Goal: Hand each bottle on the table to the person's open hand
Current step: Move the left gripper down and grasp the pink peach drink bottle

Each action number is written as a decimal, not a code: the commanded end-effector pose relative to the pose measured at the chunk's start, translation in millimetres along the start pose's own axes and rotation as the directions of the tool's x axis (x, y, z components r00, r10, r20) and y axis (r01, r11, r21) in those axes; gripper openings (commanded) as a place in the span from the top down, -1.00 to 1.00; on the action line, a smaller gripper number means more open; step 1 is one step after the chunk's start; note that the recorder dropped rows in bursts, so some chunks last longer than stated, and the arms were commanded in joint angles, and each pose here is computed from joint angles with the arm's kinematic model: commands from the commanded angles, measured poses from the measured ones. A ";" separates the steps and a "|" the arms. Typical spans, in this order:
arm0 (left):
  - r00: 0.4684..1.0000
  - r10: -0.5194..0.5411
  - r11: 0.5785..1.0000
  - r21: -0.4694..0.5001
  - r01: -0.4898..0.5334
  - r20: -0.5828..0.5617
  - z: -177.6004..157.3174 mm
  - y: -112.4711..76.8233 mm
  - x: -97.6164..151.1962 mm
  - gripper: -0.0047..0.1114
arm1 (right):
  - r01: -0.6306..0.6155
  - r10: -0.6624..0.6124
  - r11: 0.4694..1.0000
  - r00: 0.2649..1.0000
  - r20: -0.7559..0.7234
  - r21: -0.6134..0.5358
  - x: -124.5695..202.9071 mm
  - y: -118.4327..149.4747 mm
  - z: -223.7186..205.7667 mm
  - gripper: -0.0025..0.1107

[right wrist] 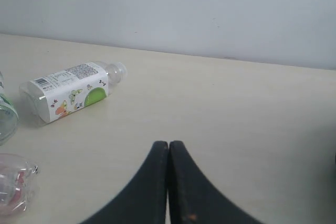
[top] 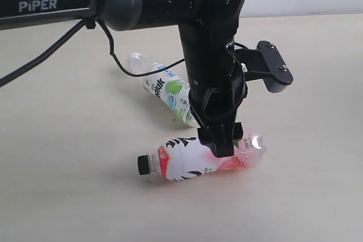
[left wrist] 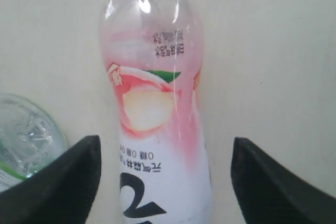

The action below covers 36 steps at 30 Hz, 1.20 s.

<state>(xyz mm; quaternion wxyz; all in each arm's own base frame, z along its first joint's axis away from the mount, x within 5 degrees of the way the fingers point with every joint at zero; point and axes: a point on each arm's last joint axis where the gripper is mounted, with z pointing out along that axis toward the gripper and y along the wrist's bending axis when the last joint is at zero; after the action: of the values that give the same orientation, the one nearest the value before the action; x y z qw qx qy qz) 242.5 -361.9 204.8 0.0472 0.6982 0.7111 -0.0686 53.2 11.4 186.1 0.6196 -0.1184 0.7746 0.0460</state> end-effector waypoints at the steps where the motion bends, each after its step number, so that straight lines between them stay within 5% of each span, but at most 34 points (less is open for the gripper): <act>1: 1.000 -0.026 0.999 0.018 0.027 -0.008 14.4 0.4 -1.6 -0.25 | 0.000 0.000 1.000 1.000 0.009 0.005 0.7 -0.2 0.1 0.96; 11: 0.997 -0.059 0.998 -0.021 0.060 0.049 22.3 6.1 -7.7 -0.25 | 0.000 0.000 1.000 1.000 0.009 0.005 0.7 -0.2 0.1 0.96; 36: 0.995 -0.102 0.994 0.031 0.102 -0.009 55.1 7.5 -5.6 -0.25 | 0.000 0.000 1.000 1.000 0.009 0.005 0.7 -0.2 0.1 0.96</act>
<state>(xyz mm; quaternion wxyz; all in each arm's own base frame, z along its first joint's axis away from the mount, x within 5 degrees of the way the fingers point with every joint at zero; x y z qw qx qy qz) 249.7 -375.1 149.6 0.0264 0.6640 0.7433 -0.0766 53.2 11.4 186.1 0.6196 -0.1184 0.7746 0.0460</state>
